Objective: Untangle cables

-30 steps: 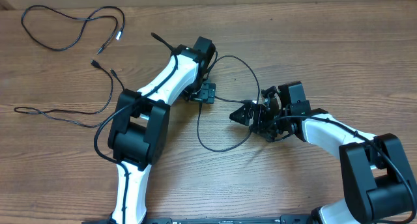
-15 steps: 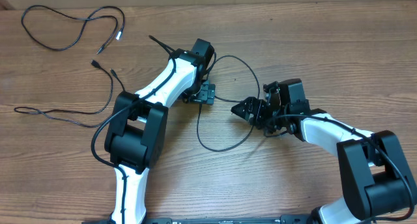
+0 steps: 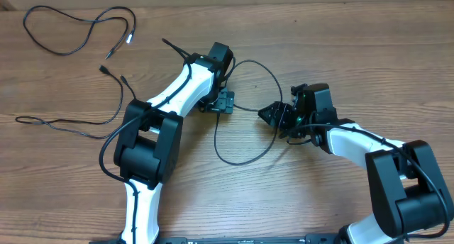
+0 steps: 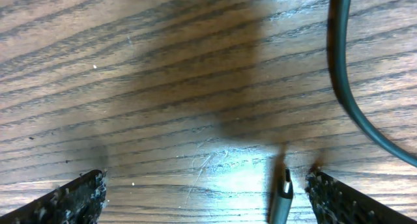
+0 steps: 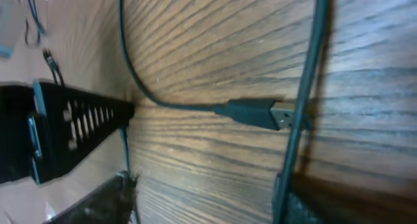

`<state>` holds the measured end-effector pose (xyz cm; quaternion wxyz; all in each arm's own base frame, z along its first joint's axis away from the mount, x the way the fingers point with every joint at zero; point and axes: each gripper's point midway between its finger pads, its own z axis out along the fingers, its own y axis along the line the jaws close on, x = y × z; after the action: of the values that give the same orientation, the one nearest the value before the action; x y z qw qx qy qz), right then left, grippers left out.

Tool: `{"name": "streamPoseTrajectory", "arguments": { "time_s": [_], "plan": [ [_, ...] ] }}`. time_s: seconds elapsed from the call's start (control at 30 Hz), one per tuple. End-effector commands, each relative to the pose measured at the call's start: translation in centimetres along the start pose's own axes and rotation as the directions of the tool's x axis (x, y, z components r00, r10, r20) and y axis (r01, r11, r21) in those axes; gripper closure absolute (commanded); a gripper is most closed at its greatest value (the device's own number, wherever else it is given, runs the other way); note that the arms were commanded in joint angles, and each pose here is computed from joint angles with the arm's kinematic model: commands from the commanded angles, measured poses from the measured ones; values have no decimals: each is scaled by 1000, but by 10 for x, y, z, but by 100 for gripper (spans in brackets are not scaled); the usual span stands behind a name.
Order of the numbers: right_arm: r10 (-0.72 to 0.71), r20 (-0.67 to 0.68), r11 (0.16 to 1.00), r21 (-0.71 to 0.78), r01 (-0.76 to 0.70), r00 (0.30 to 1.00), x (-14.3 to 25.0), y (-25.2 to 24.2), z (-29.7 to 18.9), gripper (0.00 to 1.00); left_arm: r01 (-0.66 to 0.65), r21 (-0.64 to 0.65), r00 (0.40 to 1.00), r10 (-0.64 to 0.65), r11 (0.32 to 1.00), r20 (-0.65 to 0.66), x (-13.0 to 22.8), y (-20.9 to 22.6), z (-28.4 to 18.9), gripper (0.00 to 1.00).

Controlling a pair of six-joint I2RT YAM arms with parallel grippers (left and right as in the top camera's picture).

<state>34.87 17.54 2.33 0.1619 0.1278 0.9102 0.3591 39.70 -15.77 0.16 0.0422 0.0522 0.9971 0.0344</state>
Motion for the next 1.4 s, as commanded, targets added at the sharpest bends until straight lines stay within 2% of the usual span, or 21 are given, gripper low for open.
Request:
{"name": "streamPoseTrajectory", "arguments": {
  "time_s": [0.0, 0.1, 0.17, 0.23, 0.37, 0.53, 0.67, 0.7, 0.9, 0.97, 1.07, 1.13, 1.17, 1.23, 1.27, 1.33, 1.37],
  "plan": [
    [1, -15, 1000, 13, -1, 1000, 6, -6, 3, 53, -17, -52, 992, 10, 999, -127, 33, 8, 40, 0],
    [4, -29, 1000, 6, -4, 1000, 9, -5, 3, 67, -17, -50, 992, 11, 999, -129, 33, 8, 40, 0],
    [8, -34, 1000, 10, -8, 999, 10, -6, 3, 86, -40, -49, 990, 33, 998, -138, 35, 8, 39, 0],
    [10, -36, 1000, 12, -10, 999, 10, -7, 3, 96, -65, -49, 986, 57, 997, -156, 39, 10, 39, 0],
    [13, -29, 1000, 10, -13, 999, 7, -7, 2, 96, -181, 71, 962, 192, 981, -192, 48, -6, 35, 1],
    [5, 11, 1000, -18, -5, 1000, -17, 2, -25, 96, -181, 84, 965, 193, 980, -179, 39, -8, 10, 0],
    [-91, 35, 996, -9, 91, 995, -33, 19, -55, 96, -179, 113, 981, 185, 977, -49, 11, -15, -34, 0],
    [-130, 48, 991, -11, 131, 990, -39, 34, -72, 96, -181, 127, 984, 179, 975, 27, -1, -17, -62, 0],
    [-268, 79, 962, -20, 271, 960, -49, 80, -120, 96, -187, 150, 961, 150, 971, 232, -20, -13, -145, 0],
    [-360, 73, 932, -11, 362, 930, -46, 101, -148, 96, -270, 158, 916, 203, 950, 347, -22, -11, -187, 2],
    [-427, 65, 903, -22, 429, 902, -40, 116, -167, 96, -438, 152, 833, 337, 886, 438, -15, -17, -219, 3],
    [-483, 53, 873, -41, 485, 874, -32, 128, -182, 96, -631, 165, 712, 481, 758, 511, 3, -32, -242, 0],
    [-517, 48, 852, -73, 519, 855, -26, 139, -192, 96, -720, 171, 634, 537, 673, 556, 15, -41, -255, 0],
    [-551, 55, 823, -124, 554, 832, -20, 154, -202, 96, -787, 174, 564, 575, 592, 592, 26, -48, -264, 0],
    [-565, 62, 810, -148, 567, 823, -18, 161, -207, 96, -831, 167, 509, 602, 531, 615, 33, -53, -269, 0],
    [-579, 80, 790, -194, 582, 811, -13, 177, -221, 96, -882, 136, 426, 641, 451, 638, 40, -56, -273, 0],
    [-591, 88, 776, -210, 595, 802, -11, 183, -225, 96, -885, 132, 420, 643, 447, 640, 40, -56, -273, 0]
  ]
}}
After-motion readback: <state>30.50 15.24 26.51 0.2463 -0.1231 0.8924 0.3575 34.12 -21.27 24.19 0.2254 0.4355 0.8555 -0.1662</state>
